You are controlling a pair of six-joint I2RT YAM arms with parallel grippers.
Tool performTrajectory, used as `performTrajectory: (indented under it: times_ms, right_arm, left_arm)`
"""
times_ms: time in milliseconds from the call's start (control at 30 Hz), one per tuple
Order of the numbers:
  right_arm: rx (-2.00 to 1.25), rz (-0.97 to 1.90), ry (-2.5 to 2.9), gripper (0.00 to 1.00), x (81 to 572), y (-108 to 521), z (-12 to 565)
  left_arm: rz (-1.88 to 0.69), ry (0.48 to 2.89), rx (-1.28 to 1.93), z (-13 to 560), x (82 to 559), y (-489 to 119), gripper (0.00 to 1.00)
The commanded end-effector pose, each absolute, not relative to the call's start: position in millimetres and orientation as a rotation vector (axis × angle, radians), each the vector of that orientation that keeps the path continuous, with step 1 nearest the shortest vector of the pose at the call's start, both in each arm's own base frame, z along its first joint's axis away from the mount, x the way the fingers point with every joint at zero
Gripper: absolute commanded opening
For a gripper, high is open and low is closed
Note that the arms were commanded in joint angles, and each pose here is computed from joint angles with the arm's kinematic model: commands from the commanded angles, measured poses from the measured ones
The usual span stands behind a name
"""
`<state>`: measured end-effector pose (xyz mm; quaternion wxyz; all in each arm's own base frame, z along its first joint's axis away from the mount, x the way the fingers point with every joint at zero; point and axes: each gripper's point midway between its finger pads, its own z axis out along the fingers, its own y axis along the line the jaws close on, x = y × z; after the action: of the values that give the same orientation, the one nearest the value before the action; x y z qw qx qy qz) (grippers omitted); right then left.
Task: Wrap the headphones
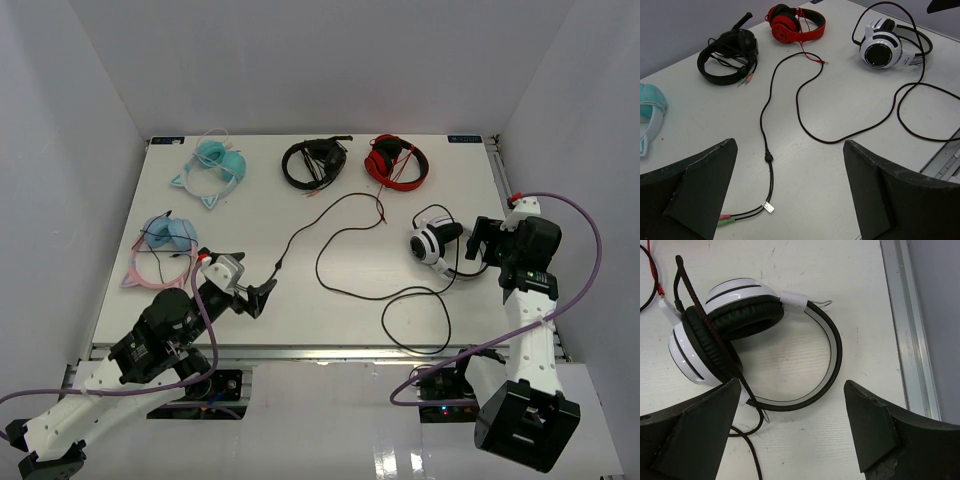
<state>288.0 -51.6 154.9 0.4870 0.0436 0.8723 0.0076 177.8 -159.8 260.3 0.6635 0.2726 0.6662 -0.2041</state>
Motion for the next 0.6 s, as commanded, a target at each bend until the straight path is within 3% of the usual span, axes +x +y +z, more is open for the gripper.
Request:
performTrajectory:
  times_ms: [0, 267, 433, 567]
  right_arm:
    - [0.023, -0.027, 2.038, 0.90, 294.5, -54.5, 176.5]
    - [-0.436, 0.189, 2.033, 0.90, 279.5, -3.1, 178.1]
    - [-0.357, 0.213, 2.128, 0.90, 289.7, -13.9, 163.4]
    - [-0.153, 0.221, 2.213, 0.99, 301.7, -40.9, 153.6]
  left_arm:
    - [-0.477, 1.483, 0.612, 268.0, 176.1, -159.9, 0.98]
    - [-0.483, 1.480, 0.615, 268.6, 175.6, -161.0, 0.98]
    - [-0.503, 1.487, 0.599, 264.6, 176.1, -163.7, 0.98]
    - [-0.521, 1.507, 0.530, 260.9, 182.0, -165.4, 0.98]
